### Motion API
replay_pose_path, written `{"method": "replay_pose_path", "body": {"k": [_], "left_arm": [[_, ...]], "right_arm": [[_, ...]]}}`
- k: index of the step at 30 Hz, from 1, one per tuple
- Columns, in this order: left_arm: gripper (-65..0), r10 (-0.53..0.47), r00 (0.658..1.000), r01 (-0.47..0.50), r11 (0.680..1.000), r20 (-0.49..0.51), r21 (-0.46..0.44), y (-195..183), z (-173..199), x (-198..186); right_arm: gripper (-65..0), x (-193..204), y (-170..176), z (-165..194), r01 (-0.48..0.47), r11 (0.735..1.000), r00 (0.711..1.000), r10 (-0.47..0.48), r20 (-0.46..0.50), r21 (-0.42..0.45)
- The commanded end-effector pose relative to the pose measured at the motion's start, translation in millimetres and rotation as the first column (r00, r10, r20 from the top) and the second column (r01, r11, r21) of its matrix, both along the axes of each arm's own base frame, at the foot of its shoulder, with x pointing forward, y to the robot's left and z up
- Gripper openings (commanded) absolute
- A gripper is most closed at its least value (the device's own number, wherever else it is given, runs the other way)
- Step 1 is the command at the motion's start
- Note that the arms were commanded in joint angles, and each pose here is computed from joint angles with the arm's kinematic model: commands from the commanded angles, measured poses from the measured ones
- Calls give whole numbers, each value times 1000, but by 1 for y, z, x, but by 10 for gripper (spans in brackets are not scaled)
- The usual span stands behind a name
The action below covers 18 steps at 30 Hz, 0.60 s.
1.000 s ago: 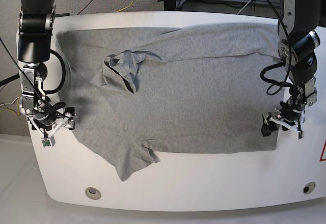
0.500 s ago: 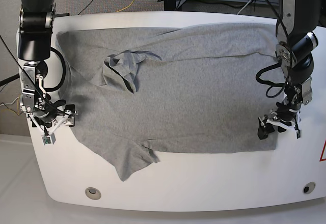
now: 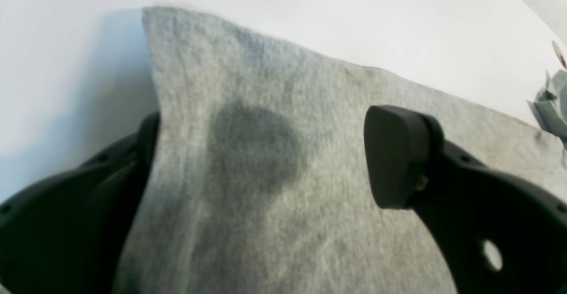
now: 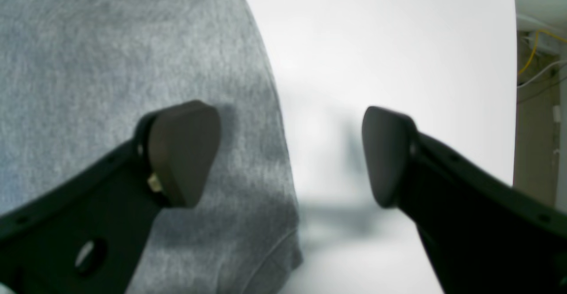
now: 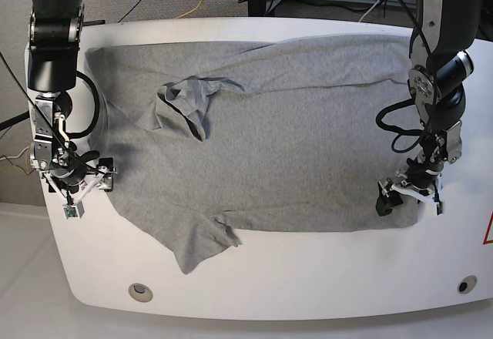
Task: Fold the T-shirt properly
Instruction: 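Lower both grippers onto the shirt's side edges near the hem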
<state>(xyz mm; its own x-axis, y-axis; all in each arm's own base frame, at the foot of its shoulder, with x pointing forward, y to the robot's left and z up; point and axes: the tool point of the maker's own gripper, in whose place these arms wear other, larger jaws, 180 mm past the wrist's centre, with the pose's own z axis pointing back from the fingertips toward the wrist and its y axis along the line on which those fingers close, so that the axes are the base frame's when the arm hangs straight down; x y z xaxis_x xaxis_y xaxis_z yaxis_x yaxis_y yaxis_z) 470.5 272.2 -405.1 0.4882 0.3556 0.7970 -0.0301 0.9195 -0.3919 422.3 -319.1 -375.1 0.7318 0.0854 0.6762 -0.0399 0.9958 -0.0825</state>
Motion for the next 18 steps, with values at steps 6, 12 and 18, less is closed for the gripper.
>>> {"method": "replay_pose_path", "body": {"k": [6, 12, 18], "left_arm": [[-100, -30, 999, 30, 1000, -17, 2, -8, 4, 6], [-292, -43, 999, 43, 999, -14, -4, -10, 5, 5], [-619, -65, 996, 65, 998, -66, -3, -12, -3, 0]], "right_arm": [[-139, 18, -16, 33, 18, 1000, 996, -16, 89, -20], [-139, 24, -17, 42, 22, 1000, 994, -20, 109, -18], [-139, 29, -14, 45, 19, 1000, 989, -17, 145, -11]]}}
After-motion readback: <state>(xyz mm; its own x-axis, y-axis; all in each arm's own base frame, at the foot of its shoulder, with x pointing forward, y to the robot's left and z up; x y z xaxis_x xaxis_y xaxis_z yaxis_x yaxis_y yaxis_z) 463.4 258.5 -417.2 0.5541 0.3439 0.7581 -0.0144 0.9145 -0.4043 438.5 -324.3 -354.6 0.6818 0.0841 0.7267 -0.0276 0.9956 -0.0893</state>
